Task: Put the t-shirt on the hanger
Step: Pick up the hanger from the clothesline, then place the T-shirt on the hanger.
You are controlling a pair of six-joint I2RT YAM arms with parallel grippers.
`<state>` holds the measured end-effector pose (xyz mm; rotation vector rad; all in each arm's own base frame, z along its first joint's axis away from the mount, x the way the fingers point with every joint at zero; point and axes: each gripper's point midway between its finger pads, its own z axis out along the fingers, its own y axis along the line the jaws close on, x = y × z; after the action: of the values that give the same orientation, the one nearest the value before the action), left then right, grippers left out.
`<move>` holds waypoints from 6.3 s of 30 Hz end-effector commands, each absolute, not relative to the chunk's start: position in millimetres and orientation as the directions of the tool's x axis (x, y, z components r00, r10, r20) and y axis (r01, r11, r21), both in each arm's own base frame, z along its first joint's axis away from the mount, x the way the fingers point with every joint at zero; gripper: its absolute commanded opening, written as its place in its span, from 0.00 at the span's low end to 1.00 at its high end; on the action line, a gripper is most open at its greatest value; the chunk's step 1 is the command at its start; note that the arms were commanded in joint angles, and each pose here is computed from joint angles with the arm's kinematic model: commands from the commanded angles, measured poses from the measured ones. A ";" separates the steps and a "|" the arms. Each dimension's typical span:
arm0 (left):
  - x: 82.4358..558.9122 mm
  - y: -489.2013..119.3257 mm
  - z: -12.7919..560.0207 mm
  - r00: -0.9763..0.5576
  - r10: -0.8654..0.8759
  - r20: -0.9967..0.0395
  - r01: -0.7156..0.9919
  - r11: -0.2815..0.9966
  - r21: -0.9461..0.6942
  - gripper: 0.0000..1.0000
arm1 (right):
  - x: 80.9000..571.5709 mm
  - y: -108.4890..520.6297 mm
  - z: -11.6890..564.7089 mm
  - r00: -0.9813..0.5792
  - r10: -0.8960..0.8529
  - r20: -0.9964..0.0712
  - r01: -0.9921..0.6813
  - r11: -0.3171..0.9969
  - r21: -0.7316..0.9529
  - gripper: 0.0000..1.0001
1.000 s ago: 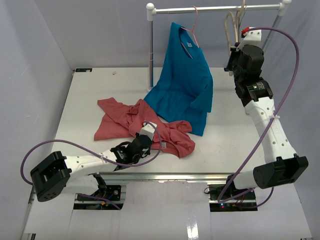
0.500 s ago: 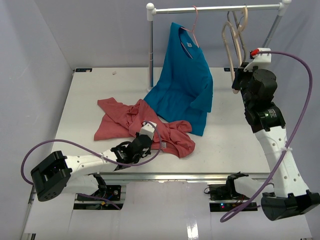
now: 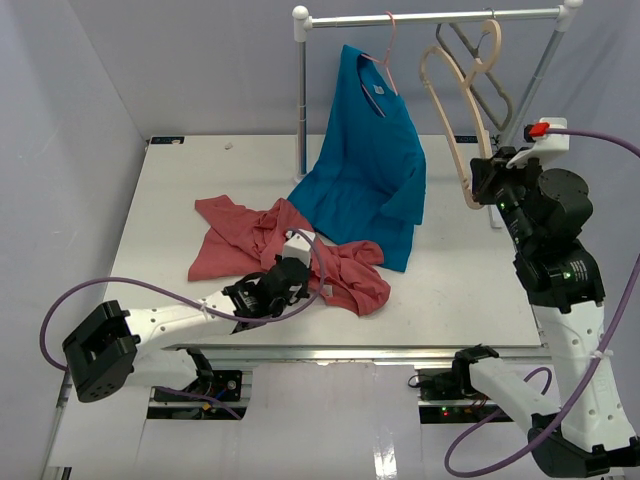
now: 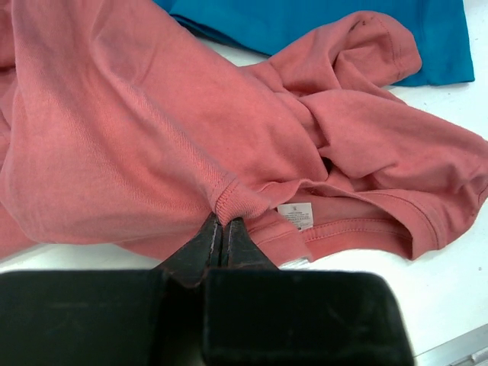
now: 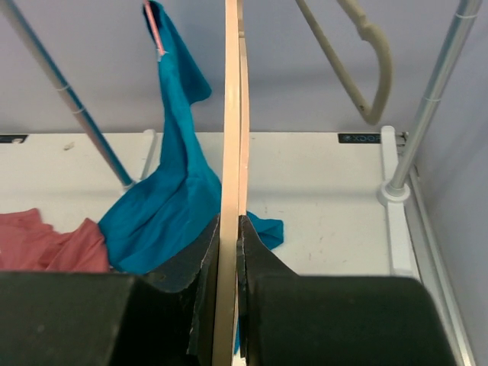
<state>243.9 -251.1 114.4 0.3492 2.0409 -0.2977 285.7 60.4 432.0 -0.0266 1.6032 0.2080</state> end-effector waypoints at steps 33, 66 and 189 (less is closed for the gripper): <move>309.9 -251.8 158.7 -0.624 -0.097 -0.775 0.324 0.871 -0.370 0.00 | 190.6 153.2 332.4 -0.233 0.180 -0.956 -0.677 0.676 0.292 0.08; 370.4 -216.2 194.2 -0.591 -0.155 -0.792 0.260 0.892 -0.368 0.00 | 123.7 150.6 247.8 -0.312 0.093 -0.946 -0.735 0.607 0.302 0.08; 241.0 -204.9 457.6 0.237 0.295 -0.926 0.775 0.517 0.363 0.69 | 159.0 226.8 313.7 0.190 0.488 -0.852 -0.961 0.269 -0.060 0.08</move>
<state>280.7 -188.1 453.1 0.6939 1.5969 -0.4035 180.1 241.6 261.5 -0.7068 1.1097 1.1978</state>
